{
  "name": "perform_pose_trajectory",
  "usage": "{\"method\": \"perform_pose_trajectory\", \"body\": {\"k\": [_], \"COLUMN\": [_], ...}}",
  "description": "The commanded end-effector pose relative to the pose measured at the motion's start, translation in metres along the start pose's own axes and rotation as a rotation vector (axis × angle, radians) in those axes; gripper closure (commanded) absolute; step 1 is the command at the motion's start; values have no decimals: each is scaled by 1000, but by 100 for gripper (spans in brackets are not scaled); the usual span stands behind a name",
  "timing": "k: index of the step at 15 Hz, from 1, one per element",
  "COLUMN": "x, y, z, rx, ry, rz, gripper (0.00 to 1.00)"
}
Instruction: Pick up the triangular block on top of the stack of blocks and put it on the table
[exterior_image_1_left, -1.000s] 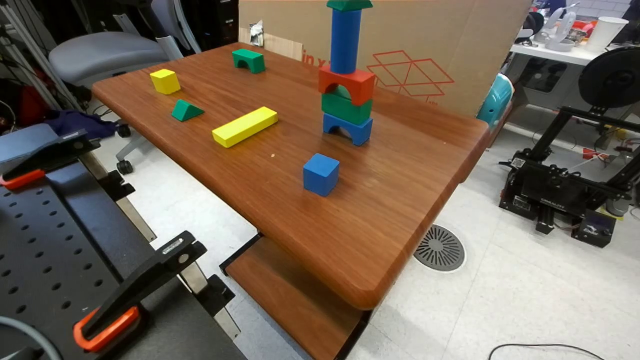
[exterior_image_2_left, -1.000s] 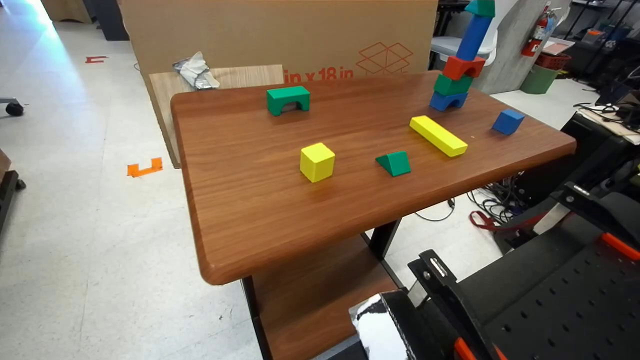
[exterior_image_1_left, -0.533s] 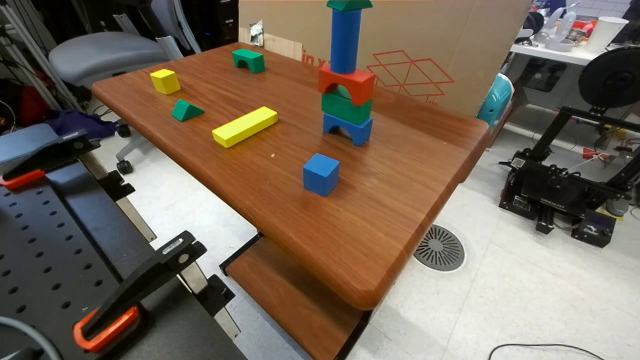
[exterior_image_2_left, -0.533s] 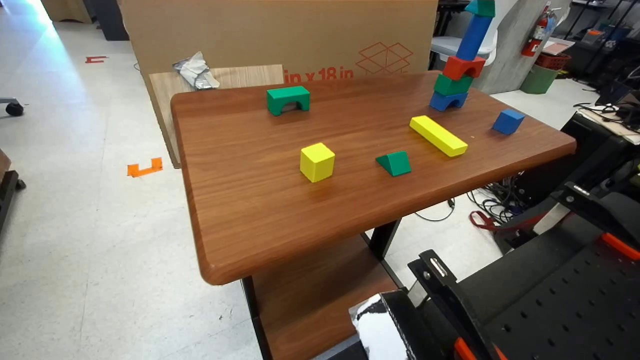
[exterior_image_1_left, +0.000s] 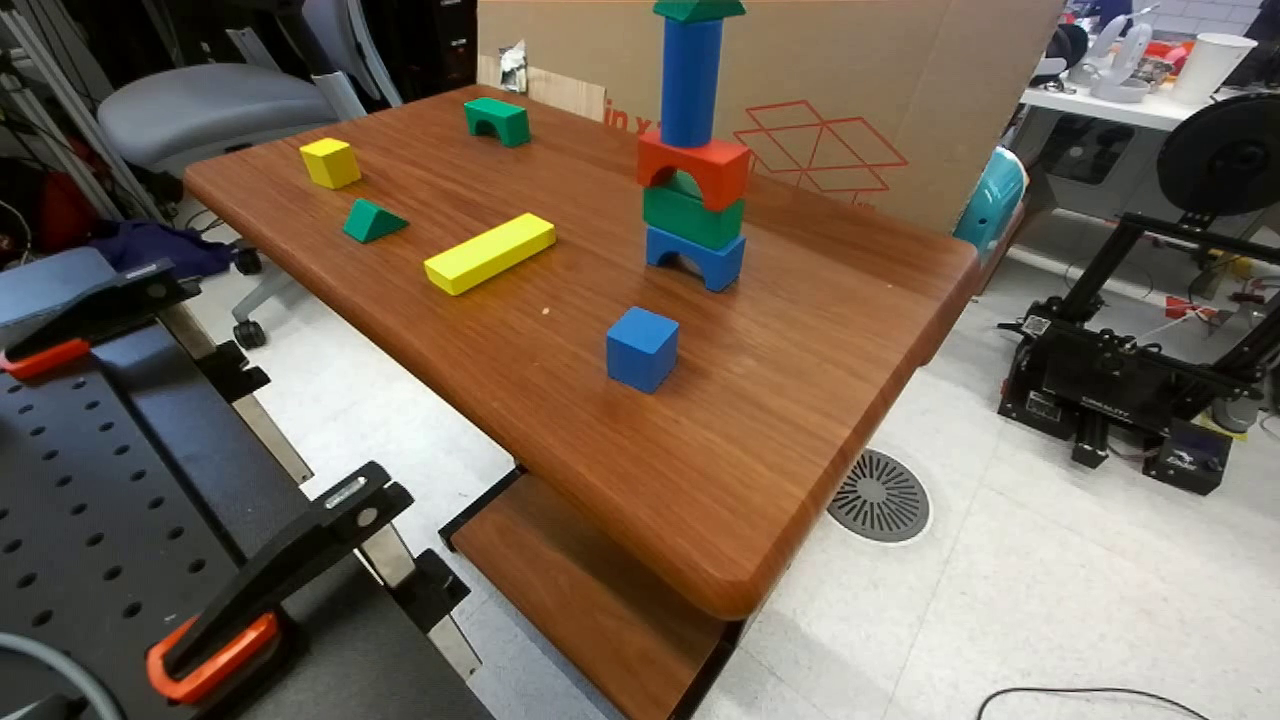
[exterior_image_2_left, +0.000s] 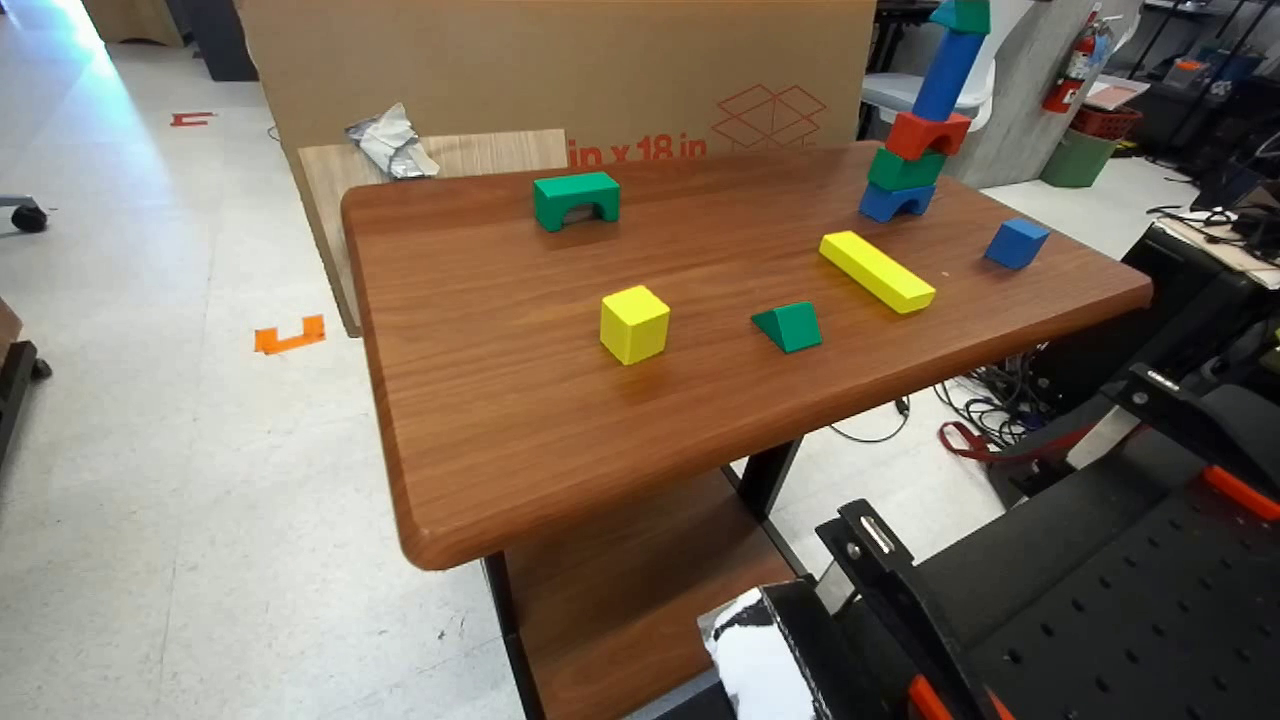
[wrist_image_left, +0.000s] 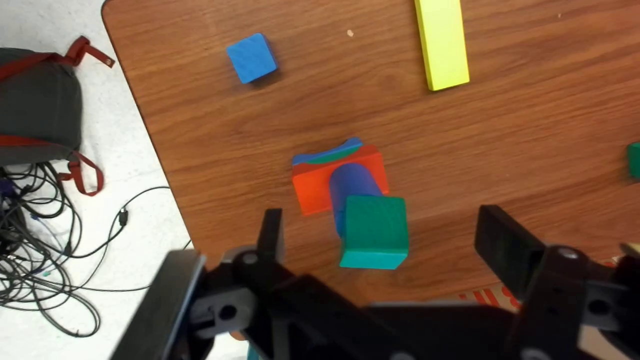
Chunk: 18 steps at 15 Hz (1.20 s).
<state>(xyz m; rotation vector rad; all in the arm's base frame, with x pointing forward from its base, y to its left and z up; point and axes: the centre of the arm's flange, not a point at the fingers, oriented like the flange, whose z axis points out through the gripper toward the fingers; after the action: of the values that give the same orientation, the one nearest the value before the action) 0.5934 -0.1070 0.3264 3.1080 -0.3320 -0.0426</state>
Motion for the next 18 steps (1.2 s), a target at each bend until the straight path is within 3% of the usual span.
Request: {"method": "perform_pose_trajectory", "body": {"k": [1,8,13,18], "x": [14,21,12,-4], "y": [-9,-11,-16,-41], "z": [0,-1,-9,-20], "rx": [-16,-17,-15,-17], "ry": [15,17,27,52], "rz": [6,21,9,-44], "gripper": [34,88,92,92]}}
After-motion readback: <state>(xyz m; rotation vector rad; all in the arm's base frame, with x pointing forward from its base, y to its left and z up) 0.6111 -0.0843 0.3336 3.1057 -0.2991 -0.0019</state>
